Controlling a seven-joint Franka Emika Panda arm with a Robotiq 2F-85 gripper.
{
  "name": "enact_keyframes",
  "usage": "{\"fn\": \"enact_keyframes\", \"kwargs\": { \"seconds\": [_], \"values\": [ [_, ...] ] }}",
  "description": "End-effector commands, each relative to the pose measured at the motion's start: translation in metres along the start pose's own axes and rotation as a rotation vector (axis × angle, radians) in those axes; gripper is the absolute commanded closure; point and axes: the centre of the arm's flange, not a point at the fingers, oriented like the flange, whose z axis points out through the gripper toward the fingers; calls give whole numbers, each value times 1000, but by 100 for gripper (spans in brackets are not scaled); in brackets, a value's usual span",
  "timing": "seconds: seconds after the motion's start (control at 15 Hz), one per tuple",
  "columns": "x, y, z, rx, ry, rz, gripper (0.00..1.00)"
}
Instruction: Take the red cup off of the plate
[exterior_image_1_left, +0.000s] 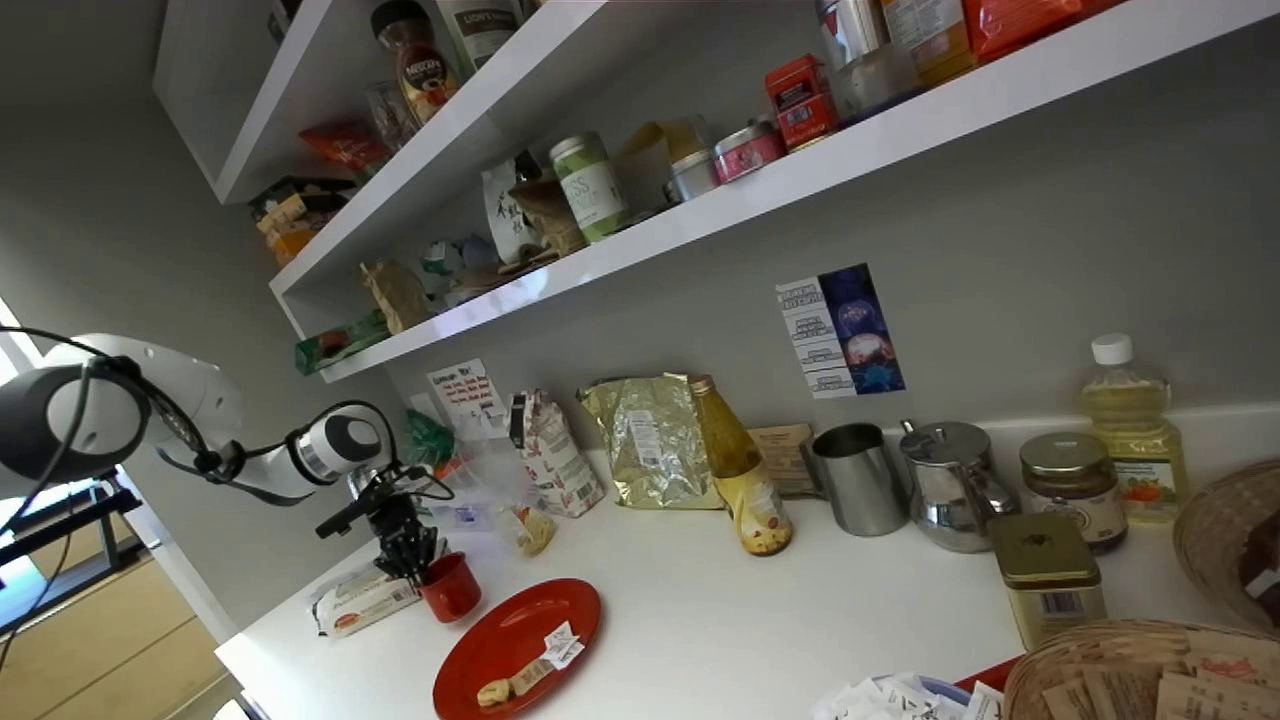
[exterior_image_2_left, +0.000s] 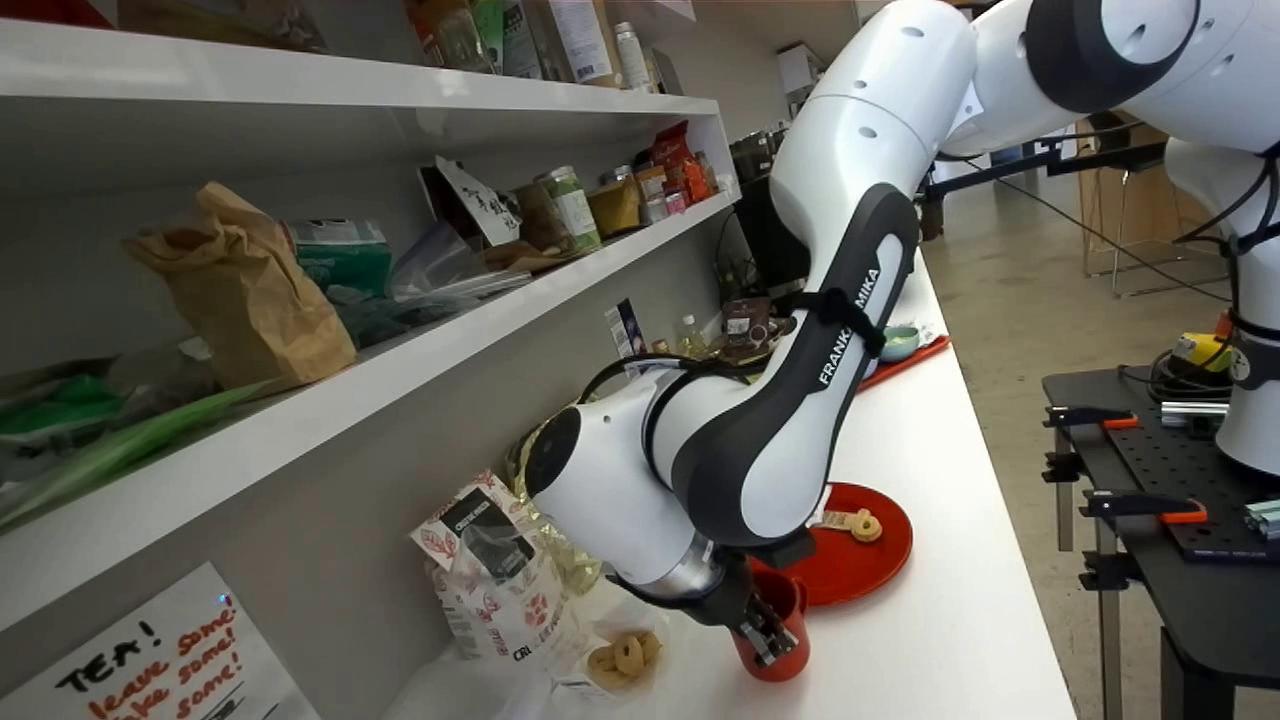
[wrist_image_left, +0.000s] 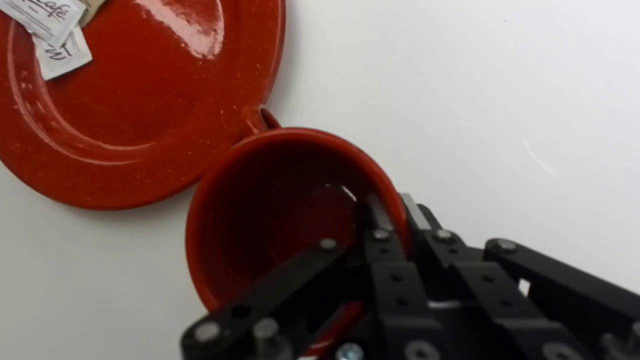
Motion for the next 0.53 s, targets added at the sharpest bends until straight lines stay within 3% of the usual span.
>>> {"fn": "enact_keyframes", "kwargs": {
  "seconds": [0.0,0.47],
  "values": [
    [10,4,-4,33,-29,-13,98],
    [12,-5,3,57,-53,-2,98]
  ]
}}
